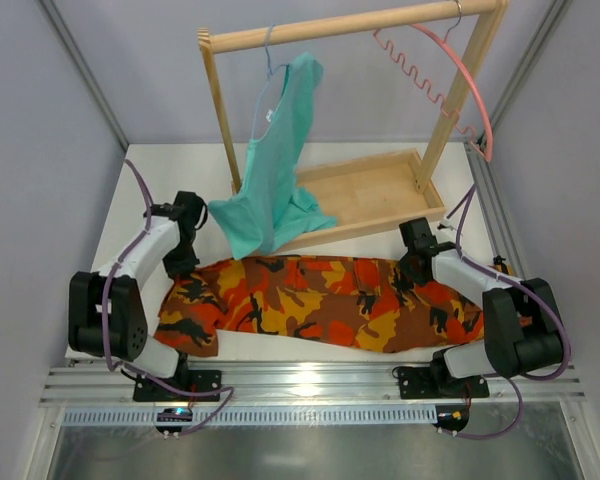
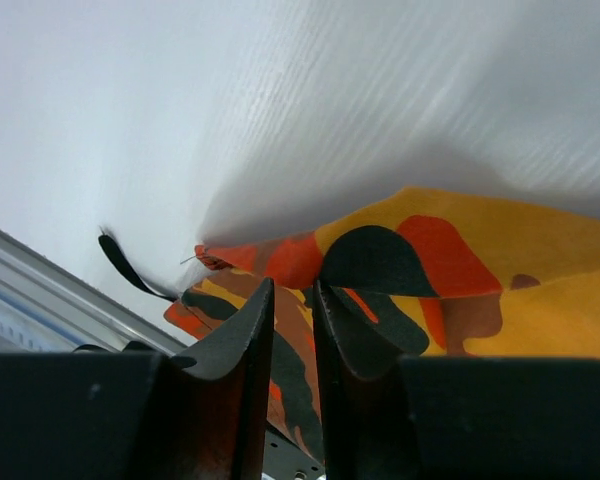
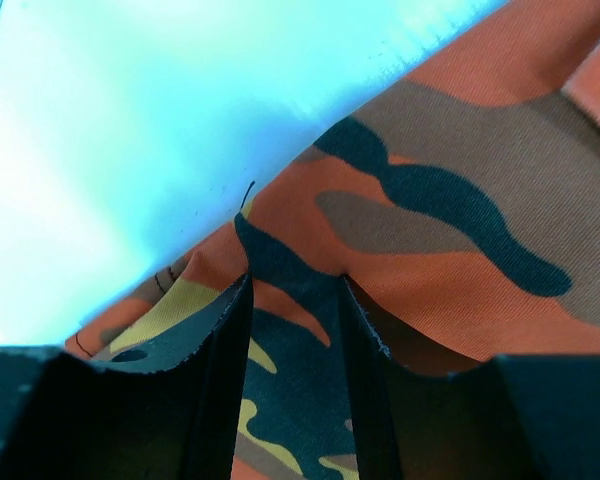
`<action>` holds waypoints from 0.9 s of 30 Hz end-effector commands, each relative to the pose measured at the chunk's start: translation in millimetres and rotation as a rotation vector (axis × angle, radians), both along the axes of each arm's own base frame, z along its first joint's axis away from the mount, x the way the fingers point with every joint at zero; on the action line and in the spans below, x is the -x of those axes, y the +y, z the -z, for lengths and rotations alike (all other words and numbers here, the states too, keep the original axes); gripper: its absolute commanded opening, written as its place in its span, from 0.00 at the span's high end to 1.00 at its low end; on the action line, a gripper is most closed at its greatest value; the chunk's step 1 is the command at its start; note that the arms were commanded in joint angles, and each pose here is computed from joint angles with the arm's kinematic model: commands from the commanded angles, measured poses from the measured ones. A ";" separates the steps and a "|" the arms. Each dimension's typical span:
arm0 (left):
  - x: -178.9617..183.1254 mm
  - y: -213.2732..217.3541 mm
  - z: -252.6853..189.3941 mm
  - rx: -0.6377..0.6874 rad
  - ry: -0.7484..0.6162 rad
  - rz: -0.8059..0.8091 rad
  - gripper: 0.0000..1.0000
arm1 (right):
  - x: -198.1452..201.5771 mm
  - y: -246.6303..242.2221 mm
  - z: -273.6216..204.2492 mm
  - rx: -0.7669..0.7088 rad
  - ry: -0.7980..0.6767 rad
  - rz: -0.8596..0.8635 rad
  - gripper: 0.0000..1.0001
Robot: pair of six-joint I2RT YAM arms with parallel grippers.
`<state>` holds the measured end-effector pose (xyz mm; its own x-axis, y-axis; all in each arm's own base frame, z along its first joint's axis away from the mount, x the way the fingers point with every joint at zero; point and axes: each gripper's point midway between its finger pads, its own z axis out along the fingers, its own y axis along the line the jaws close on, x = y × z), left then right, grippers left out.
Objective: Place the trousers on the hanger
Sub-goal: Fold the trousers
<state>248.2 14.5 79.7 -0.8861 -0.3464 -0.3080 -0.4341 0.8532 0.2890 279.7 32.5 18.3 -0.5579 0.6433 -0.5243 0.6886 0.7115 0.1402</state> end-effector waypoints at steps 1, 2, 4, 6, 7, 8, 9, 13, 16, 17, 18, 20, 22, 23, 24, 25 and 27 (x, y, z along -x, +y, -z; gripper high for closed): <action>-9.7 11.6 -8.4 0.000 -0.036 -0.027 0.77 | 4.5 -10.9 11.4 0.019 0.021 0.023 0.57; -10.8 13.0 -7.3 0.007 -0.038 -0.036 0.77 | 5.1 -11.9 12.4 0.024 0.024 0.020 0.57; -11.9 16.1 -3.4 0.034 -0.036 -0.057 0.78 | 5.1 -12.9 13.8 0.027 0.028 0.019 0.57; -15.2 13.7 1.1 0.064 -0.035 -0.048 0.78 | 4.7 -12.9 15.4 0.025 0.032 0.016 0.57; -15.3 13.4 2.7 0.068 -0.029 -0.047 0.78 | 3.9 -12.2 14.9 0.021 0.028 0.015 0.57; -15.8 12.7 3.6 0.071 -0.026 -0.042 0.77 | 4.0 -12.1 14.9 0.024 0.029 0.011 0.57; -16.2 12.0 5.7 0.077 -0.021 -0.043 0.76 | 3.9 -12.3 14.6 0.024 0.029 0.010 0.57; -14.9 12.1 7.0 0.090 -0.013 -0.043 0.75 | 1.1 -13.1 9.7 0.030 0.016 0.000 0.57; -13.5 11.2 5.8 0.100 -0.013 -0.024 0.74 | -2.0 -13.0 5.3 0.030 0.005 -0.005 0.57; -12.8 10.8 6.6 0.102 -0.009 -0.019 0.74 | -2.9 -12.7 4.1 0.032 0.004 -0.007 0.57; -12.6 11.3 7.4 0.102 -0.007 -0.018 0.73 | -3.7 -13.7 3.9 0.033 0.002 -0.003 0.57; -12.1 12.8 12.6 0.095 0.009 -0.014 0.73 | -5.9 -12.5 2.0 0.028 0.000 -0.009 0.57; -11.5 15.2 16.7 0.085 0.025 -0.019 0.73 | -6.5 -12.1 1.9 0.027 -0.001 -0.011 0.57; -12.0 16.7 21.0 0.081 0.037 -0.024 0.73 | -5.8 -12.6 2.0 0.030 0.001 -0.013 0.57; -12.3 19.2 22.2 0.073 0.039 -0.030 0.77 | -5.8 -12.2 1.6 0.030 0.000 -0.016 0.57; -13.5 20.0 23.4 0.073 0.040 -0.035 0.81 | -5.8 -12.9 1.6 0.032 0.001 -0.015 0.57; -15.6 22.7 25.4 0.067 0.045 -0.031 0.96 | -5.7 -13.6 1.5 0.038 0.002 -0.018 0.60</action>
<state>253.4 30.9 55.6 -0.8898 -0.4002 -0.2194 -0.4478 0.8584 0.2502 283.7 27.4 18.3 -0.5755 0.6233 -0.5294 0.6669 0.7324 0.1372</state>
